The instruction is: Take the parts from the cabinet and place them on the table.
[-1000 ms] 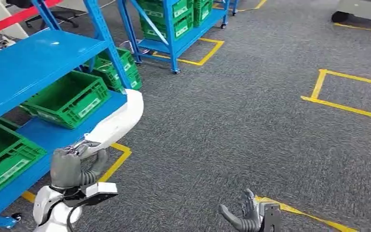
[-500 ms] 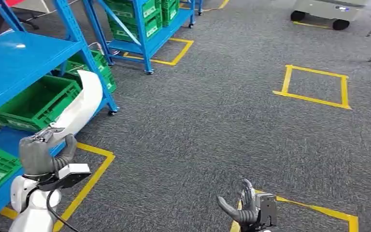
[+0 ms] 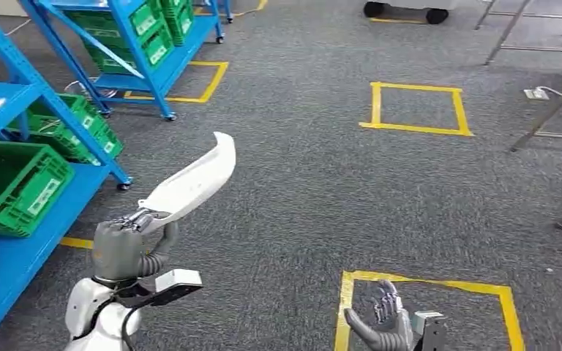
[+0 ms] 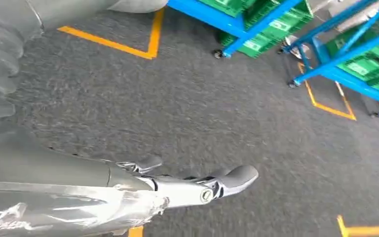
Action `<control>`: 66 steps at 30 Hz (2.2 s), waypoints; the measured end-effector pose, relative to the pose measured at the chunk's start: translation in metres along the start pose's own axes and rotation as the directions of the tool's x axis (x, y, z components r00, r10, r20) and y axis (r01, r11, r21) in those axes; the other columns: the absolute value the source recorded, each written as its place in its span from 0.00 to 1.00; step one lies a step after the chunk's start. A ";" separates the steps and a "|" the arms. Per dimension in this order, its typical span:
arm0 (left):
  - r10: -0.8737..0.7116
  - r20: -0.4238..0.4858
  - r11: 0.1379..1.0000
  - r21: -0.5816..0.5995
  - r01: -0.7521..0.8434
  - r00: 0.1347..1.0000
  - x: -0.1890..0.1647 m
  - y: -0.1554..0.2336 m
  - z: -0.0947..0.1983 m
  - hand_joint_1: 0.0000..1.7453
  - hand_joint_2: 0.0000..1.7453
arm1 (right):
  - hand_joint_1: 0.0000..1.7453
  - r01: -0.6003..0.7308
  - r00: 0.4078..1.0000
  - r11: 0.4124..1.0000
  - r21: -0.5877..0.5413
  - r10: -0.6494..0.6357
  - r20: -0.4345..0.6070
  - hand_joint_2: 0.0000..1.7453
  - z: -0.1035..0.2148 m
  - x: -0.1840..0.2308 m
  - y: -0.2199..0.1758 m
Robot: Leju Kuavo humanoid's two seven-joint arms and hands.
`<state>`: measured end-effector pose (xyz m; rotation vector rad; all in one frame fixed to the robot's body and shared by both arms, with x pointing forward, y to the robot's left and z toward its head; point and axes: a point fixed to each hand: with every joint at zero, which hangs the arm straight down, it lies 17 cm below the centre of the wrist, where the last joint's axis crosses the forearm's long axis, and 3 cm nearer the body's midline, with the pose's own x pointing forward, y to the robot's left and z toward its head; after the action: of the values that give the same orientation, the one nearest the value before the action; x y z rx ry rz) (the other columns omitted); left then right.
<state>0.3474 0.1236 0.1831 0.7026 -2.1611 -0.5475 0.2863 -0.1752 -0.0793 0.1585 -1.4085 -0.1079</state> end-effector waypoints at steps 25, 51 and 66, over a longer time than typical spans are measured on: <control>0.153 -0.027 0.986 -0.066 -0.155 0.988 0.025 -0.036 0.002 1.00 1.00 | 0.00 -0.008 0.999 0.999 -0.040 0.007 -0.031 1.00 0.011 -0.011 -0.023; 0.211 -0.032 0.970 -0.117 -0.213 0.977 0.018 -0.037 0.014 1.00 1.00 | 0.00 0.003 0.996 1.000 -0.026 -0.005 -0.089 1.00 0.006 -0.028 -0.017; 0.211 -0.022 0.969 -0.123 -0.212 0.977 0.020 -0.036 0.013 1.00 1.00 | 0.00 0.006 0.997 0.999 -0.031 -0.008 -0.083 1.00 0.001 -0.026 -0.018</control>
<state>0.3368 0.0856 0.1651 0.3989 -2.1402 -0.5590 0.2819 -0.1882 -0.1074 0.1410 -1.3227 -0.1276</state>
